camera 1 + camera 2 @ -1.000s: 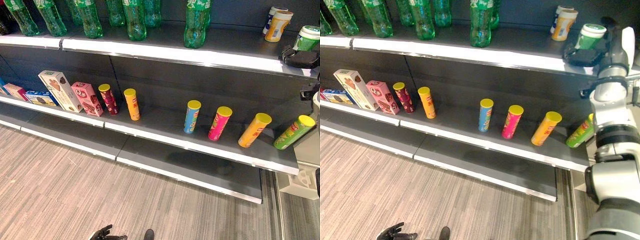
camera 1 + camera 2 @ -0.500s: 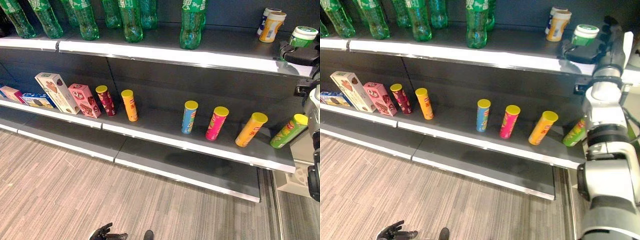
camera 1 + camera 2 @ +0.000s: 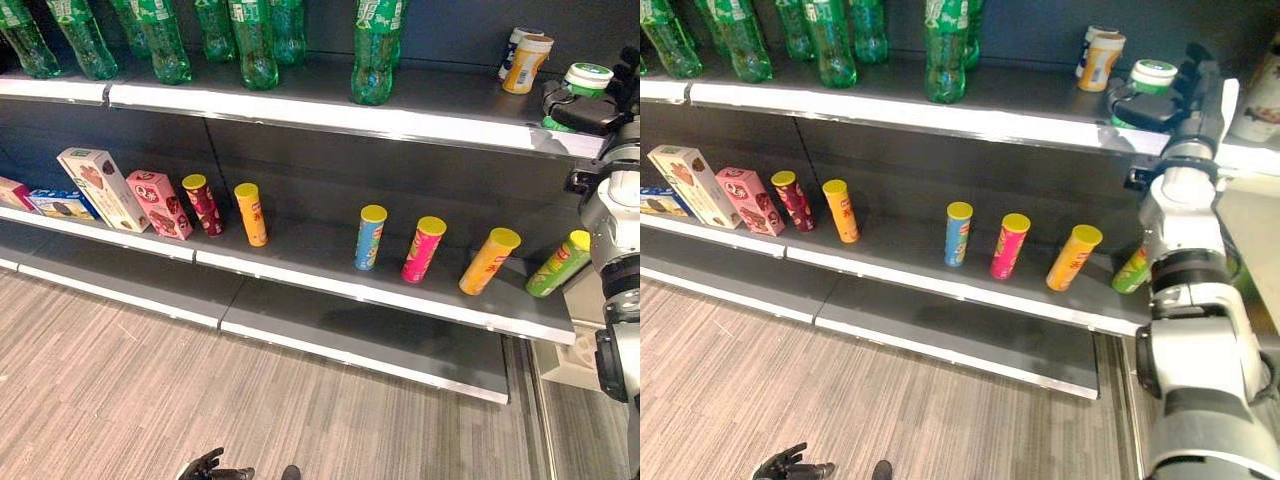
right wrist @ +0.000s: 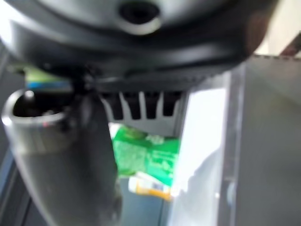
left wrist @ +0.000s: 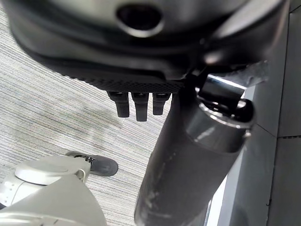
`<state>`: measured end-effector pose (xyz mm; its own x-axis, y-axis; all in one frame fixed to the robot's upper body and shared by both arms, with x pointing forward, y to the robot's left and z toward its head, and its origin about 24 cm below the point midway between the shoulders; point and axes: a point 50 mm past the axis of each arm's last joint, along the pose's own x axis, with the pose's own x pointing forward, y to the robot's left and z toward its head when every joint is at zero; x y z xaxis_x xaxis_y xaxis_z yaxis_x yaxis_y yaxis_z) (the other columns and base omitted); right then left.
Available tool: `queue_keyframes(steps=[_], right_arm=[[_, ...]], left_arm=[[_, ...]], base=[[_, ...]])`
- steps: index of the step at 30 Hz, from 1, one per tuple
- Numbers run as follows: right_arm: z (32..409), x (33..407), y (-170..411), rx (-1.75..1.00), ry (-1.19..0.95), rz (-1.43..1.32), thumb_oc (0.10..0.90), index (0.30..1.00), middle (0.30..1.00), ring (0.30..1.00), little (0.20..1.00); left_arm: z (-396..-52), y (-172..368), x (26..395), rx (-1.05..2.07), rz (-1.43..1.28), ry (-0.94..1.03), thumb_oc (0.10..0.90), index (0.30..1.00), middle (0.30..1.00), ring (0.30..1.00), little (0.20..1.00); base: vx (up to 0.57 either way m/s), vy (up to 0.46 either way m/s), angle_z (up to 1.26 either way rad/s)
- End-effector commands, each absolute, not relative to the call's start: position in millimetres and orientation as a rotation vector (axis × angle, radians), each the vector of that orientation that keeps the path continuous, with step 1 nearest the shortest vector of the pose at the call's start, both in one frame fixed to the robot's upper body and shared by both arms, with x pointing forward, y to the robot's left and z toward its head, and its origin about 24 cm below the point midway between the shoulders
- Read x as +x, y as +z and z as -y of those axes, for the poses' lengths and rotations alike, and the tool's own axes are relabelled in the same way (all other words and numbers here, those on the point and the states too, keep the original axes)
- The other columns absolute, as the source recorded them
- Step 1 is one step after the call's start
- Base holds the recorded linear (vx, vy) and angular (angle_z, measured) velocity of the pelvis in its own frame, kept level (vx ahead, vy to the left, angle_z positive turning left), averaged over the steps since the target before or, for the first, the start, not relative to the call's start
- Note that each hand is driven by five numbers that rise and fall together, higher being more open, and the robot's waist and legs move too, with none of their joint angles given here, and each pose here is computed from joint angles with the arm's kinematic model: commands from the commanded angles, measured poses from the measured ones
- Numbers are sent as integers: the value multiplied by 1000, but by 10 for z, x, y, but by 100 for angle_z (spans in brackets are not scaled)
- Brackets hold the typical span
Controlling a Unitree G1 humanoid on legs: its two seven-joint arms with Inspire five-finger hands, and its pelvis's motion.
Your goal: Put the goods on the table back onto the shelves and tidy them up.
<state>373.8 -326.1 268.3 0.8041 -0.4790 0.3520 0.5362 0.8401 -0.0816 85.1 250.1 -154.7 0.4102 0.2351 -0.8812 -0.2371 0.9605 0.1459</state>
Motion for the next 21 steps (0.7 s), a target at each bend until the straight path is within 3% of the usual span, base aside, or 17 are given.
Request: queue_keyframes(steps=[1, 21], right_arm=[[2895, 3790, 2991, -156, -394, 494, 800, 900, 900, 900, 900], [2577, 3835, 2858, -120, -224, 496, 800, 900, 900, 900, 900]], left_arm=[[-2740, -1421, 1060, 57, -1032, 356, 800, 900, 900, 900, 900], [-2792, -1405, 1039, 30, -1021, 405, 800, 900, 900, 900, 900]], base=[[1, 39, -3], [6, 23, -6]])
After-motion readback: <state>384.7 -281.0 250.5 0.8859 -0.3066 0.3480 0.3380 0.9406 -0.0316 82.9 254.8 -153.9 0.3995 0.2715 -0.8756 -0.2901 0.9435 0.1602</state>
